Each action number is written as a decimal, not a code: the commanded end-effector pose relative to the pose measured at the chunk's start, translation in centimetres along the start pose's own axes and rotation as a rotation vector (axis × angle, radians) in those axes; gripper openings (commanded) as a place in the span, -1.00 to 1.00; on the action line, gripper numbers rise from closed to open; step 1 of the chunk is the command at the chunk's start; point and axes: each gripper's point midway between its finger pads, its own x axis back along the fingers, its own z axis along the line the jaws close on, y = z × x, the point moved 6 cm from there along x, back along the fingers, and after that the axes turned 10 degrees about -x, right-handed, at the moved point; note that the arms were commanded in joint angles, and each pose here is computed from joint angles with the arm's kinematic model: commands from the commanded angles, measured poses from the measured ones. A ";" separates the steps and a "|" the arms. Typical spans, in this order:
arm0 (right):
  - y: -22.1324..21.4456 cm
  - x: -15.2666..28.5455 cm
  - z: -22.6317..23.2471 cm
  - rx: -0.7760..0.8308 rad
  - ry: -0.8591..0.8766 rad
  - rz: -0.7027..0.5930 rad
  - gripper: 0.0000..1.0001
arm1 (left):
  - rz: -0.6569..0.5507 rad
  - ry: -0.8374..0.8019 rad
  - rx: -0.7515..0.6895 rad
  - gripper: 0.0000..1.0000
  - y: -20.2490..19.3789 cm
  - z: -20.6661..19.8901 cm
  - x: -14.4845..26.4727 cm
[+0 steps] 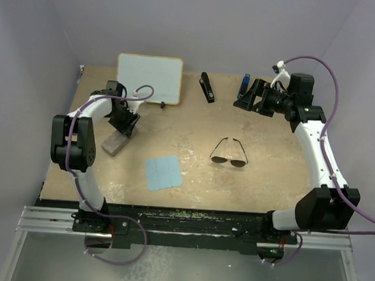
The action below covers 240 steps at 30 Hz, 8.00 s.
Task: Organize the sunglasses
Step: Pick up the sunglasses case from the center of the board, then open the sunglasses case, then place the sunglasses case at the center of the board.
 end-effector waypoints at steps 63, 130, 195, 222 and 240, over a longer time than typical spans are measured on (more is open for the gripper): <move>-4.4 -6.0 27.9 0.332 1.169 0.088 0.78 | -1.203 -0.748 0.015 -0.92 13.1 -10.6 36.1; -7.9 -6.8 28.7 0.297 1.483 0.382 -1.00 | -1.246 -0.855 0.059 -0.93 12.1 -13.0 37.4; -4.9 -10.1 22.6 -0.208 1.498 0.325 -1.00 | -1.374 -0.824 -0.031 -0.92 10.4 -14.3 40.7; 1.4 -9.0 12.2 -0.137 0.892 0.214 -1.00 | -0.979 -0.892 0.034 -0.92 10.1 -9.7 32.2; -1.1 -9.9 9.4 -0.173 0.755 0.282 -1.00 | -0.701 -1.004 0.297 -0.92 6.9 -4.3 15.9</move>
